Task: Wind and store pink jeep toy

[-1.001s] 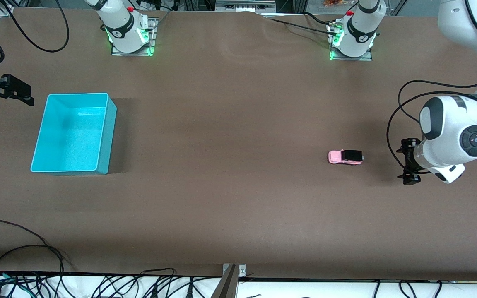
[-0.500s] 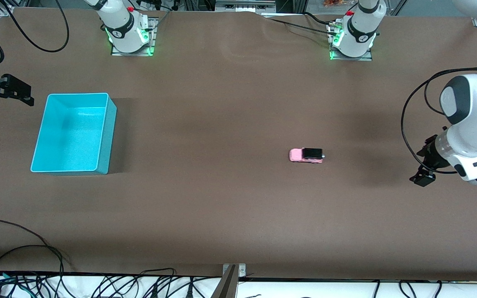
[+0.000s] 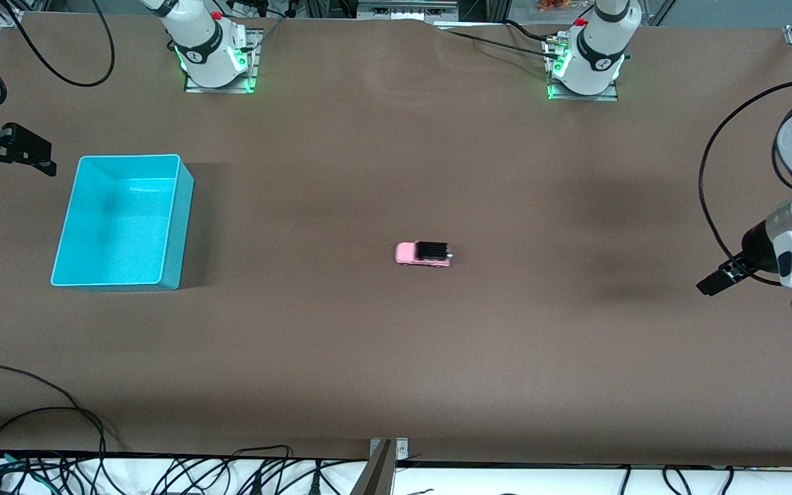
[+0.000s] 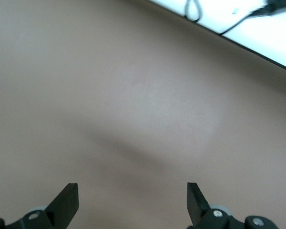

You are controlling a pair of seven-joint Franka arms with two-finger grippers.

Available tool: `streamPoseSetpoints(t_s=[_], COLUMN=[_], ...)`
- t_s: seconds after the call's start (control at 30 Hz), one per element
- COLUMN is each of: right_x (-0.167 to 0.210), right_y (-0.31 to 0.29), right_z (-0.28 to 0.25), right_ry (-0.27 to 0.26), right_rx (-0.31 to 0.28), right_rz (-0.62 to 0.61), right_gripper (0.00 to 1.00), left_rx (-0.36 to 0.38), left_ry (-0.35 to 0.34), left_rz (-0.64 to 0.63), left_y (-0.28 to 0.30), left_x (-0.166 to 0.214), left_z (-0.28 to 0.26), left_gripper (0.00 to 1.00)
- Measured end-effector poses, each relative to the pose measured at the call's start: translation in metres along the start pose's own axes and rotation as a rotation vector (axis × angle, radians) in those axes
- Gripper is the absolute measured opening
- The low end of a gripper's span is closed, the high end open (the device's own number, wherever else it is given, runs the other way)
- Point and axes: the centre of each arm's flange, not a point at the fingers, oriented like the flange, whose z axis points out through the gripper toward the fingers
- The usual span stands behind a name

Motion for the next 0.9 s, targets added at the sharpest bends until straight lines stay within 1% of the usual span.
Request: streamPoseSetpoints(t_s=[0.13,0.37,0.6,0.77,0.9], right_x=[0.0,0.0,0.0,0.0,0.0], right_y=[0.0,0.0,0.0,0.0,0.0], right_z=[0.0,0.0,0.0,0.0,0.0], right_ry=[0.0,0.0,0.0,0.0,0.0], right_rx=[0.0,0.0,0.0,0.0,0.0], right_rz=[0.0,0.0,0.0,0.0,0.0], right_gripper=[1.0,1.0,1.0,1.0,1.0], left_rx=[-0.002,0.008,0.005,-0.002,-0.002], left_ry=[0.008,-0.024,-0.021,-0.001,-0.015], left_rz=[0.096,0.163,0.318,0.354,0.364], left_y=[-0.002,-0.002,-0.002,-0.004,-0.005], left_x=[0.004,0.001,0.002,-0.002,-0.008], left_z=[-0.015,-0.033,-0.043,-0.06,-0.07], left_gripper=[1.0,1.0,1.0,1.0,1.0])
